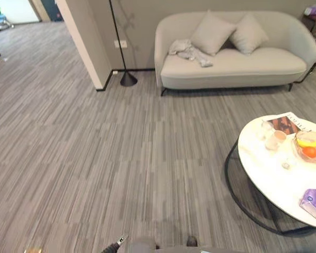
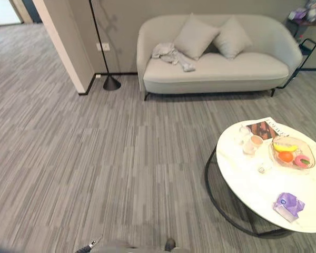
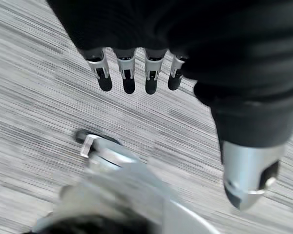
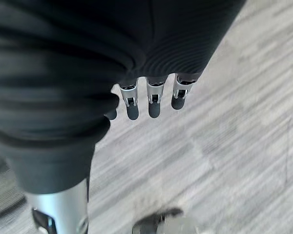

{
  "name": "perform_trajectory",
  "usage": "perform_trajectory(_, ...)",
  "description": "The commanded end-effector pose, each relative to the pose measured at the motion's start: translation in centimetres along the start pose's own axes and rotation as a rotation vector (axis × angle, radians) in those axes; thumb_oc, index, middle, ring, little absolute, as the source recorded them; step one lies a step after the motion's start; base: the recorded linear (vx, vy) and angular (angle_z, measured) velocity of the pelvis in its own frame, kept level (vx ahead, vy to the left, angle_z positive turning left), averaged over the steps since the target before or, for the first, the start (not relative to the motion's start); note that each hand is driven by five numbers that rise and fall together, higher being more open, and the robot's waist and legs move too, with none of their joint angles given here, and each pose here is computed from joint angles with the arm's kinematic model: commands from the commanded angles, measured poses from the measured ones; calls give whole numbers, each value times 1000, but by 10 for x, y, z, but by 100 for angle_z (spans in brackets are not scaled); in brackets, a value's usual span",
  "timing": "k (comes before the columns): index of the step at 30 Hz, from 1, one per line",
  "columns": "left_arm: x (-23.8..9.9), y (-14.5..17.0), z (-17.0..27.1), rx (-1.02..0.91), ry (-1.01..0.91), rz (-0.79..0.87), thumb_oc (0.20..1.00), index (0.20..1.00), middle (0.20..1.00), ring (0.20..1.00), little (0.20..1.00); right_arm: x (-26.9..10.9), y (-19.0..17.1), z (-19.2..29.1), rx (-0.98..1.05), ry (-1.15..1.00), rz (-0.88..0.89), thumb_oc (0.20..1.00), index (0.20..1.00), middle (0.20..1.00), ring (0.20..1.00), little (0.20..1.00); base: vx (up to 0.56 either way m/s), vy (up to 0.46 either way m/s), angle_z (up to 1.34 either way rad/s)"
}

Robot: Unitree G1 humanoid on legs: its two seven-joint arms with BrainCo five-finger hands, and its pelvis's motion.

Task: Hang the clothes on the sofa on the clothes rack.

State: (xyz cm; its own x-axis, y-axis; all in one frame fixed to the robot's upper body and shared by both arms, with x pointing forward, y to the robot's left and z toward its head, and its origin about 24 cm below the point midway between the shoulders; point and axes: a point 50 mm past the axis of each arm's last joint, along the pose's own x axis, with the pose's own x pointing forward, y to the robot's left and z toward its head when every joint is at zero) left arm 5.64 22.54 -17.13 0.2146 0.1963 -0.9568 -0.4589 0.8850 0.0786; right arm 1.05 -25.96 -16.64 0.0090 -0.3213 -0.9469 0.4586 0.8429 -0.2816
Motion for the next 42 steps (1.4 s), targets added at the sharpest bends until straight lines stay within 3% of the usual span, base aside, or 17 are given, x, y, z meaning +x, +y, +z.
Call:
perform_trajectory(1,-1,-12,-18,-28,42,-24,1000,1000,1000,1000,1000,0,-7,4,-109,-20,-24,1000,1000,1000,1000,1000,294,73,-3)
perform_trajectory(9,-7,15,-48,-83,128,61,1000,1000,1000,1000,1000,0,2,-1,-319,-9,13,1000,1000,1000,1000,1000,507,71,-36)
perform_trajectory(14,-6,19,-38,-67,96,63,1000,1000,1000,1000,1000,-1,8,-10,-295,11,51,1000,1000,1000,1000,1000,599,163,-40)
perform_trajectory(19,-1,15,2,59,-28,53,1000,1000,1000,1000,1000,-3,20,39,-408,-164,48,1000,1000,1000,1000,1000,432,196,-6)
perform_trajectory(20,1,0,25,137,-99,15,1000,1000,1000,1000,1000,-11,38,80,-450,-315,75,1000,1000,1000,1000,1000,553,102,44)
perform_trajectory(23,1,-14,40,202,-155,-20,1000,1000,1000,1000,1000,-16,46,97,-467,-376,86,1000,1000,1000,1000,1000,472,-105,85)
perform_trajectory(29,1,-21,32,247,-130,-38,1000,1000,1000,1000,1000,-12,41,84,-440,-325,82,1000,1000,1000,1000,1000,419,-152,40)
perform_trajectory(35,0,-4,1,165,-23,8,1000,1000,1000,1000,1000,-6,29,54,-385,-223,86,1000,1000,1000,1000,1000,543,-249,52)
perform_trajectory(42,0,-11,5,149,-53,12,1000,1000,1000,1000,1000,-10,35,78,-575,-318,63,1000,1000,1000,1000,1000,366,-353,20)
